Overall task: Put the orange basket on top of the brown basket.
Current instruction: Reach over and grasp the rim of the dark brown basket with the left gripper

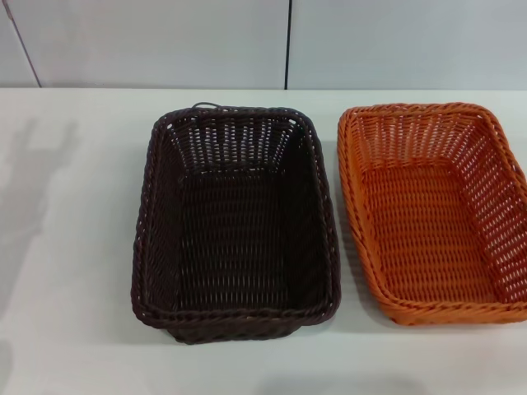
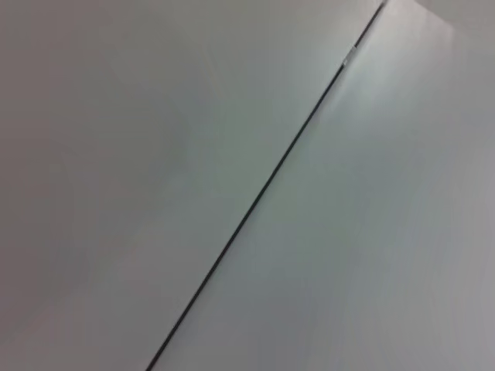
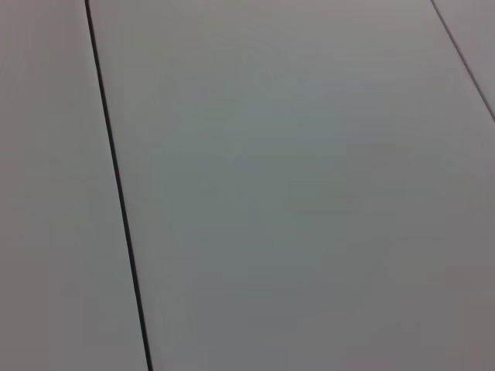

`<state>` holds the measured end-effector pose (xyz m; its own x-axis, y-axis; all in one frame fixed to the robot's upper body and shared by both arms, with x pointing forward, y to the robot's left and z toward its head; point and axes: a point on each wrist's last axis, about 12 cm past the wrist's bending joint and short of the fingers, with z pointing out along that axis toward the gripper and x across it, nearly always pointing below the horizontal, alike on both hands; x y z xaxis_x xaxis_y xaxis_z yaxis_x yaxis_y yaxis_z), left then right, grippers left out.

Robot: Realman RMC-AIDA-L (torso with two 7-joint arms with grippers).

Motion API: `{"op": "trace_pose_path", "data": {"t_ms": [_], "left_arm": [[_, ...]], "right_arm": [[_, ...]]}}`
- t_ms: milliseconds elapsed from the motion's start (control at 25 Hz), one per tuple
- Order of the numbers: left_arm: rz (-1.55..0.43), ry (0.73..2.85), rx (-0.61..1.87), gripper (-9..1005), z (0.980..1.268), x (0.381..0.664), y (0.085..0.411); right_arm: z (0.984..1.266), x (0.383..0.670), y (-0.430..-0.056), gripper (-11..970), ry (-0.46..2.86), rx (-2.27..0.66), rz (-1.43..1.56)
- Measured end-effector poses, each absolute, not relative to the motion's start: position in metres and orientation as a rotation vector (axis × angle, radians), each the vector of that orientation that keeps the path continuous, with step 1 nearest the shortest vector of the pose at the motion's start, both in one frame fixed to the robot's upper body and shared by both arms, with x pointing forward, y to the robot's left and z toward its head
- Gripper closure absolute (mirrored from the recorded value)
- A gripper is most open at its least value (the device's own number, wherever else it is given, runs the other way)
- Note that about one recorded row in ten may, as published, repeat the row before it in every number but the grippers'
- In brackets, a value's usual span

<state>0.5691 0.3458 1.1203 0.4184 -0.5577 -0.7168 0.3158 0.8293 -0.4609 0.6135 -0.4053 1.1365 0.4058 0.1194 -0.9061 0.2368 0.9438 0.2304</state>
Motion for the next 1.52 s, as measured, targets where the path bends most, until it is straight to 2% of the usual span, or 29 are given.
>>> {"op": "trace_pose_path", "data": {"t_ms": [1040, 1400, 1520], "left_arm": [[-0.557, 1.042, -0.246, 135, 1.117, 0.569, 0.345], [-0.626, 1.107, -0.131, 135, 1.141, 0.595, 0.335], [-0.696, 1.217, -0.012, 136, 1.160, 0.614, 0.335]], "right_arm": [[1.134, 0.611, -0.407, 458, 1.160, 0.358, -0.076], [1.131, 0.600, -0.415, 458, 1.127, 0.387, -0.092], [1.129, 0.596, -0.417, 458, 1.127, 0.392, -0.097]]}}
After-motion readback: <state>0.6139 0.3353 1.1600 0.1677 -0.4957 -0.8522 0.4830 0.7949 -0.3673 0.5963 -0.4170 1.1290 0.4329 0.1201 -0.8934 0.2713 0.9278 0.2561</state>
